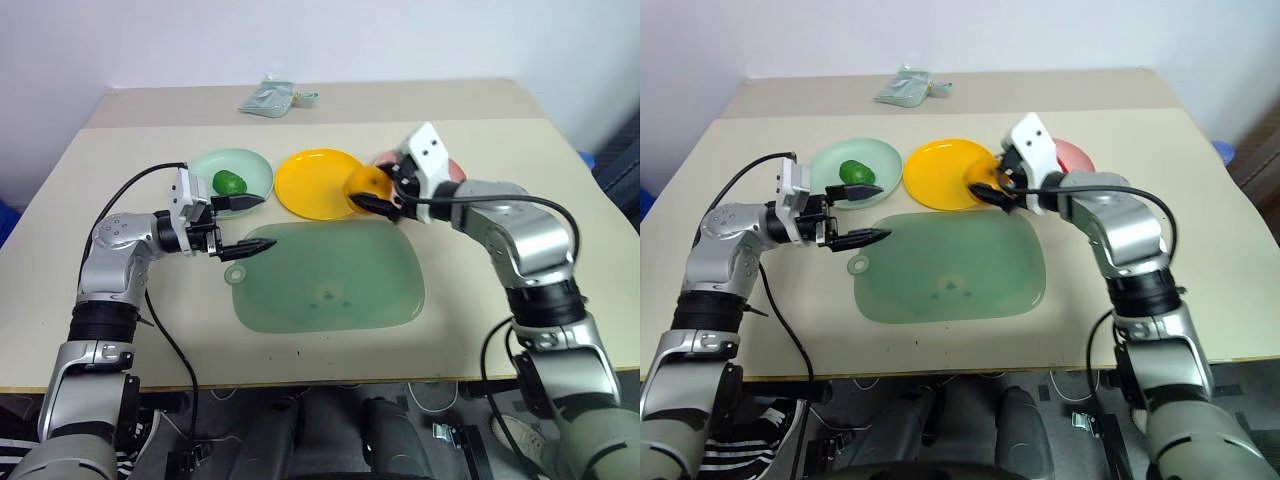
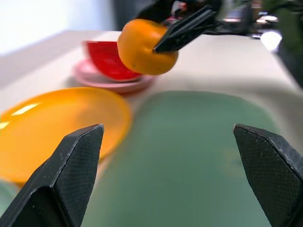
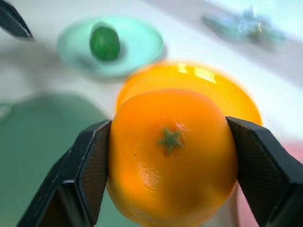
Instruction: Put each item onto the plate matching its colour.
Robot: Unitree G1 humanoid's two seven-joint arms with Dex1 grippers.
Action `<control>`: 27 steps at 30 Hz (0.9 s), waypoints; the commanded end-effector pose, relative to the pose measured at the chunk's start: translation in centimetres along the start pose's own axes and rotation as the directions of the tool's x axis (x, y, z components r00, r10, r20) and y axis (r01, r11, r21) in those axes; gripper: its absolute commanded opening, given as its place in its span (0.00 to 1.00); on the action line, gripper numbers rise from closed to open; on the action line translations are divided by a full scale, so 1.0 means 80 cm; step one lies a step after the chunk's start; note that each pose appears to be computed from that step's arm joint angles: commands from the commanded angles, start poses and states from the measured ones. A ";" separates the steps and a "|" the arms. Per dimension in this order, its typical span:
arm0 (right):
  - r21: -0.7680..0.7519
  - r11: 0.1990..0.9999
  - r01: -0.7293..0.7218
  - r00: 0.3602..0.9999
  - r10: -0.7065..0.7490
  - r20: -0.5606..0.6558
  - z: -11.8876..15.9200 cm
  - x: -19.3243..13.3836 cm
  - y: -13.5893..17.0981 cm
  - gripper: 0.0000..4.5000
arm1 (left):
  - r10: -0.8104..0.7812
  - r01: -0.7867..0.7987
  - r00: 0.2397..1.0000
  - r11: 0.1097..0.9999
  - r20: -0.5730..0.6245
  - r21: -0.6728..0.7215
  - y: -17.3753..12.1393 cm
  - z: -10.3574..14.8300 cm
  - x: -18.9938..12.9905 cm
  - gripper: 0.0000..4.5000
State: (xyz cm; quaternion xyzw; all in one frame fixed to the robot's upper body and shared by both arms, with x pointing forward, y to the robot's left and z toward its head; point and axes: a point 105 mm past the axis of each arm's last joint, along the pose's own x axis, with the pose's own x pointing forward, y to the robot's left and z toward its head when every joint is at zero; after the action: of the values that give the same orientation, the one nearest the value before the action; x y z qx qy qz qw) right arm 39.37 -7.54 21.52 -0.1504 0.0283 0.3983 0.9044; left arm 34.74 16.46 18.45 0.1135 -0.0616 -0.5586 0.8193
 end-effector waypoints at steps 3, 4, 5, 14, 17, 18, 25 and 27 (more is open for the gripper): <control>-0.065 0.997 0.036 0.998 -0.033 0.047 0.011 0.068 0.002 0.70 | 0.052 -0.052 0.999 0.997 0.008 0.062 0.004 0.009 -0.004 1.00; -0.064 0.997 0.048 0.998 -0.045 0.049 0.009 0.077 0.000 0.70 | 0.057 -0.058 0.998 0.996 0.010 0.068 0.004 0.010 -0.005 1.00; -0.038 0.998 0.049 0.997 -0.046 0.058 0.008 0.084 -0.001 0.70 | 0.061 -0.061 0.998 0.996 0.012 0.067 0.003 0.011 -0.006 1.00; -0.035 0.993 0.111 0.992 -0.109 0.071 0.000 0.104 -0.013 0.99 | 0.084 -0.084 0.996 0.995 0.000 0.057 -0.003 0.012 -0.019 1.00; 0.026 0.992 0.123 0.979 -0.126 0.163 0.026 0.096 -0.024 0.99 | 0.085 -0.084 0.996 0.995 -0.003 0.057 -0.003 0.011 -0.020 1.00; 0.056 0.992 0.113 0.973 -0.121 0.196 0.034 0.091 -0.028 0.99 | 0.078 -0.078 0.997 0.996 0.001 0.051 -0.004 0.012 -0.019 1.00; 0.084 0.995 -0.049 0.933 0.015 0.360 0.059 0.030 -0.015 0.99 | 0.050 -0.050 0.999 0.998 0.008 0.050 -0.003 0.014 -0.021 1.00; 0.015 0.997 -0.077 0.928 0.066 0.367 0.055 -0.002 0.001 0.99 | 0.041 -0.041 0.999 0.998 0.014 0.046 -0.002 0.015 -0.023 1.00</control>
State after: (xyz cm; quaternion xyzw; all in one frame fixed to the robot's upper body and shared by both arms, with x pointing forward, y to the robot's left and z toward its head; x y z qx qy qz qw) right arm 40.93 -6.45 23.51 -0.0483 -0.0920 0.4255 0.8990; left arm 33.78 17.53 18.20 0.1201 -0.0564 -0.5417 0.8300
